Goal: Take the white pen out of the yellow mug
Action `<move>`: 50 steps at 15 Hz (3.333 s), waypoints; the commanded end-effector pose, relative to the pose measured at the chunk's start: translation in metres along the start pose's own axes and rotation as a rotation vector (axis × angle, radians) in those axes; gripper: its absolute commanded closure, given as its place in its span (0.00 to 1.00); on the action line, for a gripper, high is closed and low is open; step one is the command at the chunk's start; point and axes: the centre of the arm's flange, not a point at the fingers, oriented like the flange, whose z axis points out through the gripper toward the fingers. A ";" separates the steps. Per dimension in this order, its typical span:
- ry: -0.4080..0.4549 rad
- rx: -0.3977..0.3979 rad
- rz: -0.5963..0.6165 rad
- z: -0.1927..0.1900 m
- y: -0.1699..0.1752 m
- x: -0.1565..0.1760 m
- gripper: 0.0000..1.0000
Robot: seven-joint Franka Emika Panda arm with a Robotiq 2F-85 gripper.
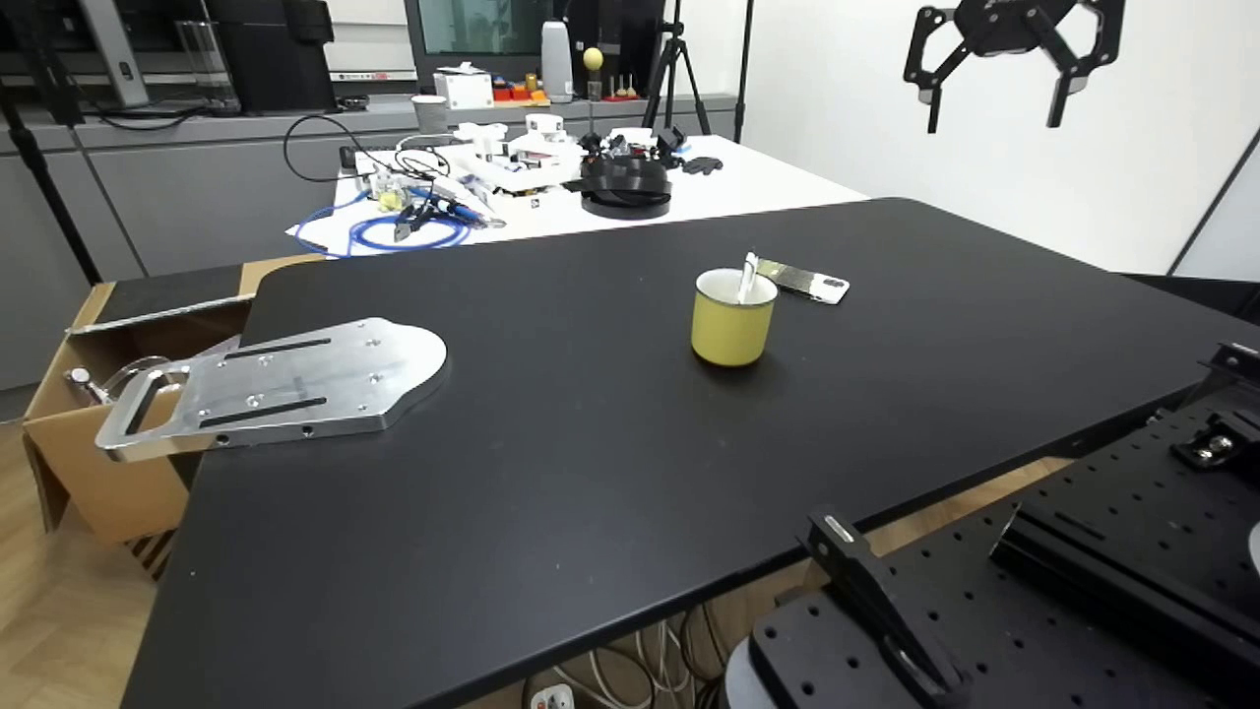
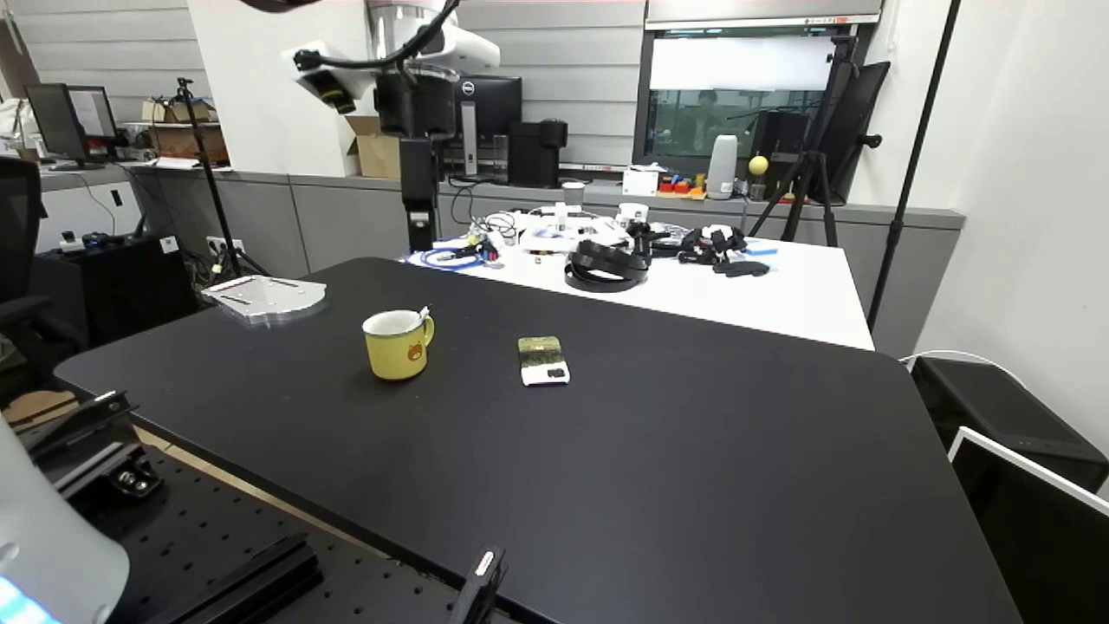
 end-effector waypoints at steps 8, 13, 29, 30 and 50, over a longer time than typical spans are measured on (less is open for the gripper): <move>-0.269 0.112 0.211 0.077 -0.064 0.041 0.00; -0.346 0.179 0.231 0.098 -0.086 0.055 0.00; -0.443 0.229 0.200 0.132 -0.156 0.072 0.00; -0.455 0.228 0.203 0.134 -0.159 0.071 0.00; -0.498 0.190 0.170 0.145 -0.179 0.050 0.00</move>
